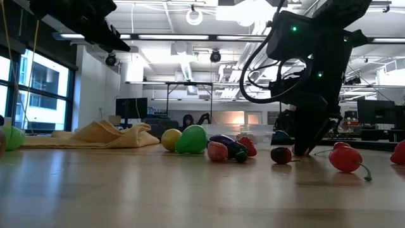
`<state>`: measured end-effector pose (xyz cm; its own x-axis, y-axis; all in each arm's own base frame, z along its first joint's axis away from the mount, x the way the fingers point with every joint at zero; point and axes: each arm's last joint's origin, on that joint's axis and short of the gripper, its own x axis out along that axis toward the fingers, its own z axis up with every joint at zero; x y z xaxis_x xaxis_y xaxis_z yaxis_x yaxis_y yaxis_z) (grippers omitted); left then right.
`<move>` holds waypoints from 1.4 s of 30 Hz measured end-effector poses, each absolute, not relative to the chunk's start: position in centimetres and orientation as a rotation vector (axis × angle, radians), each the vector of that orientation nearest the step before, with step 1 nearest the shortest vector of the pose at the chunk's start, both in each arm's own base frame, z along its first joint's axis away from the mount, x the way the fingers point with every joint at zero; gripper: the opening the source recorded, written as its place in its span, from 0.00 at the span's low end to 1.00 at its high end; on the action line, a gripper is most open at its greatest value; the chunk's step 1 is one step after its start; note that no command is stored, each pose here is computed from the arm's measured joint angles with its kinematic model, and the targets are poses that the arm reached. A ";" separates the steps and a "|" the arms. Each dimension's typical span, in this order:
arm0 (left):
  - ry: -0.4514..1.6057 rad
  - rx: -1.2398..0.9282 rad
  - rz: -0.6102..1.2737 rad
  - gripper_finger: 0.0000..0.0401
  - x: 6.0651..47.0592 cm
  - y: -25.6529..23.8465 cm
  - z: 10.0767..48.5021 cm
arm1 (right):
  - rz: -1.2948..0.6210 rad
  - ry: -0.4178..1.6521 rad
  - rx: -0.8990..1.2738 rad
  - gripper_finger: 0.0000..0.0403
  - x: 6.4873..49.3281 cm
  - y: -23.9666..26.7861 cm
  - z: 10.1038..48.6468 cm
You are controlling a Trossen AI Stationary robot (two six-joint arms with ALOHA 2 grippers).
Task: Pick and placing Produce into tupperware
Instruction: Put the pink peach into the transparent container
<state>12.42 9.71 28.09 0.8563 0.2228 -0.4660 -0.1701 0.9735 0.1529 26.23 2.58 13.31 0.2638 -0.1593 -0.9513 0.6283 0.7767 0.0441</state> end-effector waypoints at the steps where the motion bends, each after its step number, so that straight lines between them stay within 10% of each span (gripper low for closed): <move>1: 0.502 0.107 0.207 0.01 12.4 9.7 28.1 | -0.559 1.193 0.463 0.49 26.2 2.6 13.3; 28: 0.502 0.108 0.207 0.01 12.4 9.7 28.1 | -0.560 1.173 0.467 0.26 26.4 2.6 13.6; 42: 0.502 0.107 0.207 0.01 12.4 9.7 28.1 | -0.580 0.878 0.252 0.26 30.2 1.7 24.0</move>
